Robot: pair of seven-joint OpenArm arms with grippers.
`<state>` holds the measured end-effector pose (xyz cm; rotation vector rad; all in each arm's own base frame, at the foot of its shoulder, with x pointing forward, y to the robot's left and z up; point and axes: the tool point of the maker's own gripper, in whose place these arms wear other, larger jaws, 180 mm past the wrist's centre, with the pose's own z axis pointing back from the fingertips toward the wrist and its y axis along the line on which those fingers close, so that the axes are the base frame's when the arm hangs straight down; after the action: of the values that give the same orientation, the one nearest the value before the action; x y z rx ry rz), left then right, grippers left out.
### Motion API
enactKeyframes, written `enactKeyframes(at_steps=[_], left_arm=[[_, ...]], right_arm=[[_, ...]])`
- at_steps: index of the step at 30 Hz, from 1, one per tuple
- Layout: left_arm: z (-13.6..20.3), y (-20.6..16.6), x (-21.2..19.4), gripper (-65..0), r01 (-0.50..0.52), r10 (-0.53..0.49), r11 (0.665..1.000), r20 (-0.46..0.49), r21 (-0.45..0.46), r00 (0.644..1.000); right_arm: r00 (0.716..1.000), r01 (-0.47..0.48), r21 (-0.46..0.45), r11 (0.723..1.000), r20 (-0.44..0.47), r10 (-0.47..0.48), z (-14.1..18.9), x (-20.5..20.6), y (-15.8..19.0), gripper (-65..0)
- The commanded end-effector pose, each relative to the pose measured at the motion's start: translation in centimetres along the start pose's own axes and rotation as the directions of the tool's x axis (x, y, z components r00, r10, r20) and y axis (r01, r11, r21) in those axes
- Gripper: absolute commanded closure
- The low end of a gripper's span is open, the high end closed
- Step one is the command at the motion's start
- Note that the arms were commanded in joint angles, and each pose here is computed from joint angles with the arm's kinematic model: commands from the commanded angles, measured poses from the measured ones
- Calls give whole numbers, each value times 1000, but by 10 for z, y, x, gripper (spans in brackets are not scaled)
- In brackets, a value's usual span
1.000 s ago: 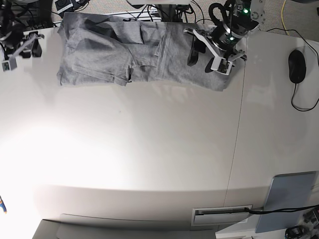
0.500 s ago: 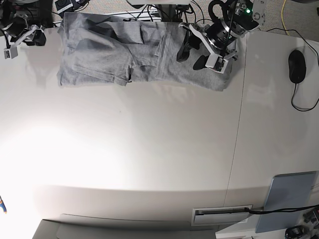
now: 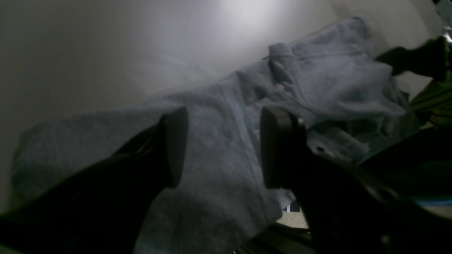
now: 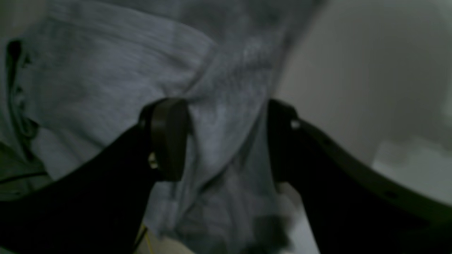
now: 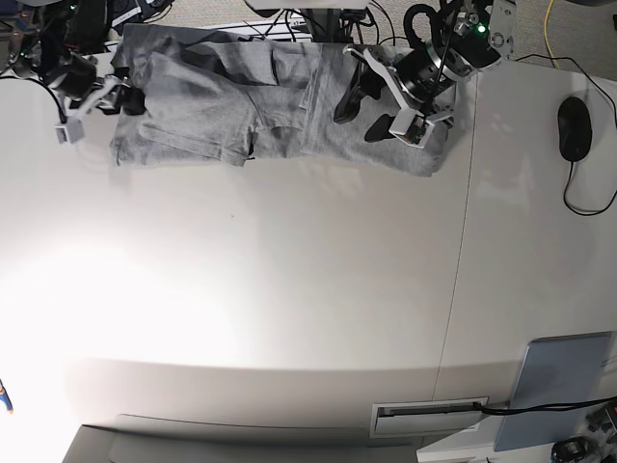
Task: Fold the T-shirt properly
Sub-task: 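Grasp the shirt end with the right gripper and fold it over the body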
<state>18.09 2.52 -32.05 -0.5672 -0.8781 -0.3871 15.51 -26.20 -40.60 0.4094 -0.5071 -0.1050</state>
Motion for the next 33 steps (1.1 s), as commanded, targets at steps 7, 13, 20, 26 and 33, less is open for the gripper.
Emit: enactKeyframes(at_steps=[7, 13, 20, 26, 33], left_arm=[[2, 3, 7, -335, 43, -43, 999, 20, 21, 999], [2, 3, 7, -335, 44, -44, 999, 19, 22, 999], [2, 6, 5, -335, 63, -64, 997, 9, 38, 998], [3, 17, 4, -335, 49, -49, 994, 1, 101, 999], [3, 21, 2, -335, 66, -65, 991, -9, 121, 998]], right_arm=[[997, 26, 94, 995, -77, -19, -21, -27, 34, -351], [998, 35, 124, 992, -51, -28, -29, -27, 46, -267], [998, -52, 6, 999, -19, 52, -31, -14, 23, 0], [989, -64, -166, 984, 120, 84, 2, 45, -26, 0], [975, -130, -288, 949, 139, 176, 49, 95, -54, 0]])
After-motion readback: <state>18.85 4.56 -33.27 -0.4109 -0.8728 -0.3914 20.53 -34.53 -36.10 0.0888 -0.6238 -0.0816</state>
